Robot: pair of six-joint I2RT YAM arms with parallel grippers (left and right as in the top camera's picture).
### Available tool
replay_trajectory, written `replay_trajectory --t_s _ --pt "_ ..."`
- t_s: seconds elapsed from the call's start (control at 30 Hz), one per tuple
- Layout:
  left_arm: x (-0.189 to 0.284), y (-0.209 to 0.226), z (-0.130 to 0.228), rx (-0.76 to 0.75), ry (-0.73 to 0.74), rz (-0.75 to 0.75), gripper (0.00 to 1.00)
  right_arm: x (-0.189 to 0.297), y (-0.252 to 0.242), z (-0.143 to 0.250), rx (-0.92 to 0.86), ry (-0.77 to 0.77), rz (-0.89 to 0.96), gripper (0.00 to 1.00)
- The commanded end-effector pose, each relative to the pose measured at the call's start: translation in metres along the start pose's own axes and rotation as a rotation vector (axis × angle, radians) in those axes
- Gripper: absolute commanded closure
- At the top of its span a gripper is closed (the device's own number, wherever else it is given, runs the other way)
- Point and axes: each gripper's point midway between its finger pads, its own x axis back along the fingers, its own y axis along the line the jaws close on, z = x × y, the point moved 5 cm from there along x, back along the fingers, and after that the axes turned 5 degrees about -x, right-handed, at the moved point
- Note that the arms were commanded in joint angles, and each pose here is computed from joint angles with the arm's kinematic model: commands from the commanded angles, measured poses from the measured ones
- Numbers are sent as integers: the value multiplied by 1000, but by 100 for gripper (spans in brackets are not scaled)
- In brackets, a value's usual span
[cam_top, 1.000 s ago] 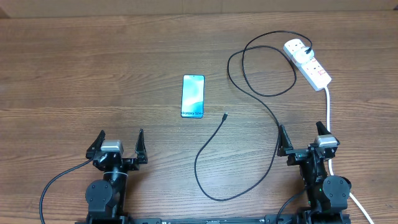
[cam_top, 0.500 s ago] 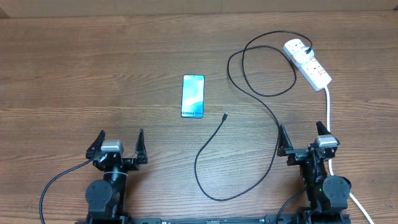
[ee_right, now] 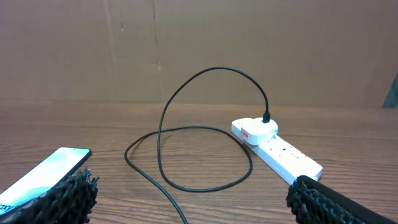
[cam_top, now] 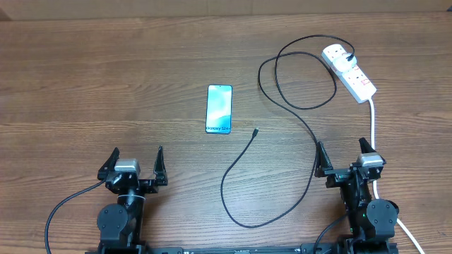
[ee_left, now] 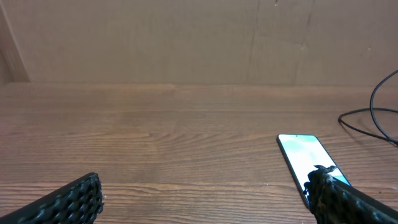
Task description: Plug charger to phone and switch on socket
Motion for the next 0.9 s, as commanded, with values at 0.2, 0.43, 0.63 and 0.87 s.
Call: replay_trajectory --t_s 0.2,0.43,0.63,0.87 --pt "0 1 0 -24 -9 -9 1 0 0 2 4 -5 2 0" --pt "1 -11 -2 80 -18 90 0 0 0 2 4 -5 2 0" --pt "7 -36 -24 333 -83 324 1 0 0 2 4 -5 2 0" --pt "43 -36 -110 359 -542 452 0 0 0 2 4 -5 2 0"
